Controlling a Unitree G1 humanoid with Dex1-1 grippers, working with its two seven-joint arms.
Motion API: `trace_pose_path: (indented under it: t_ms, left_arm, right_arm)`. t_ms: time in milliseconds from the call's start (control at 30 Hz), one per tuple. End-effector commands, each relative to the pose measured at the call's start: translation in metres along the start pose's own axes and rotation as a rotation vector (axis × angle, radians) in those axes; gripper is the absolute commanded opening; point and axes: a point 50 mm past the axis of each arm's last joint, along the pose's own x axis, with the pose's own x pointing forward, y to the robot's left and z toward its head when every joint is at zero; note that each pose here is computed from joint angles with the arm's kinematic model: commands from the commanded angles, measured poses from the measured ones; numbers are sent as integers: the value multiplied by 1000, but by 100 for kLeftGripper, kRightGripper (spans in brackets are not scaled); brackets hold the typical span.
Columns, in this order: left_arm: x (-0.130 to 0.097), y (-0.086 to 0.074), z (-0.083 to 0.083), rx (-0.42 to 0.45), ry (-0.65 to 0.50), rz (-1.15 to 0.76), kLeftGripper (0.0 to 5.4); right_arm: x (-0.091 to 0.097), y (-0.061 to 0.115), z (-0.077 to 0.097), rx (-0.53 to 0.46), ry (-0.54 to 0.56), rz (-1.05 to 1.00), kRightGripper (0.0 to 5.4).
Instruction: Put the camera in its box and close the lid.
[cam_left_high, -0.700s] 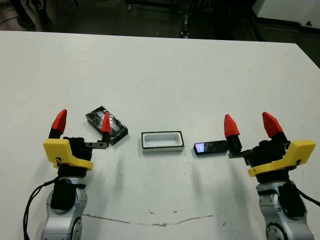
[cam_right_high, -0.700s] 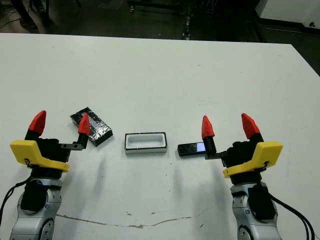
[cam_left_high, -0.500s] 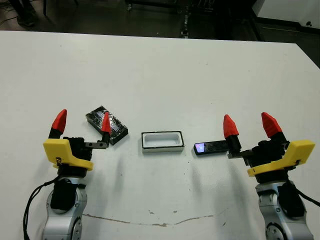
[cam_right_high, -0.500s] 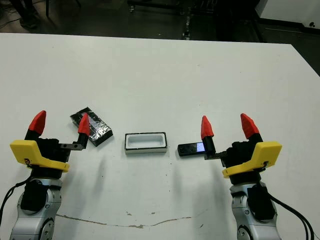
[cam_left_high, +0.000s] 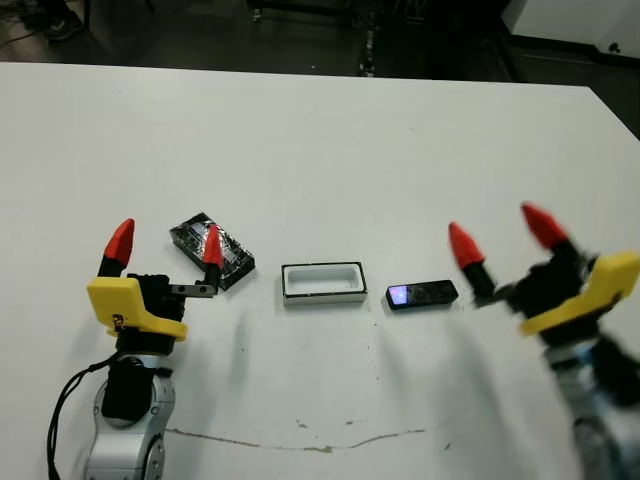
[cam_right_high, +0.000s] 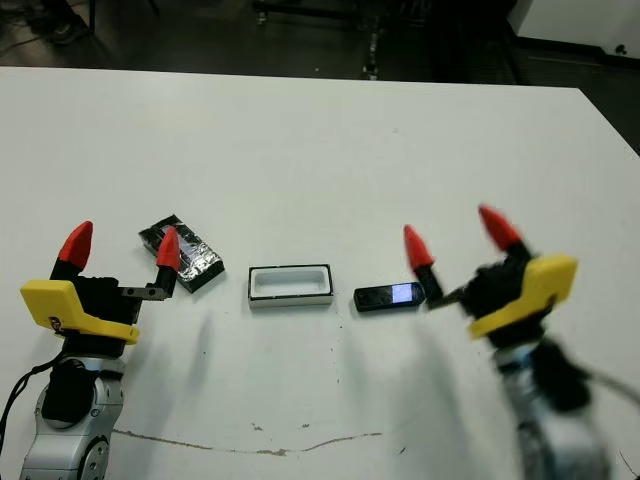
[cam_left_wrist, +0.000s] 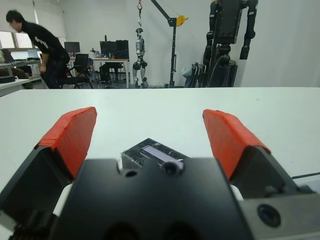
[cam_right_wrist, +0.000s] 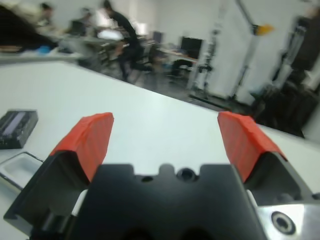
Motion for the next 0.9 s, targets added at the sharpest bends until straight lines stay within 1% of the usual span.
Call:
trace_pose_path:
  t_ms: [33, 100, 133, 267, 467, 567, 667, 767, 900]
  left_arm:
    - [-1, -1, -2, 6, 15, 12, 539]
    - [-1, -1, -2, 17, 11, 22, 539]
    - [-1, -2, -2, 10, 14, 26, 539]
    - [-1, -2, -3, 8, 15, 35, 539]
    - [-2, -4, -2, 8, 10, 33, 539]
    - [-2, -4, -2, 14, 7, 29, 539]
    - [-1, -4, -1, 10, 11, 27, 539]
    - [-1, -4, -1, -2, 12, 27, 539]
    - [-1, -4, 0, 8, 13, 27, 539]
  right_arm:
    - [16, -24, 23, -114, 36, 133, 540]
    - [27, -33, 30, -129, 72, 223, 540]
    - [32, -37, 33, -134, 96, 270, 540]
    - [50, -39, 35, -161, 206, 457, 540]
    - [63, -31, 32, -264, 337, 686, 540]
    - [67, -24, 31, -281, 404, 783, 540]
    - [71, -17, 27, -278, 475, 907, 540]
    - [73, -13, 20, -226, 518, 1006, 540]
    - [77, -8, 12, -239, 576, 1118, 540]
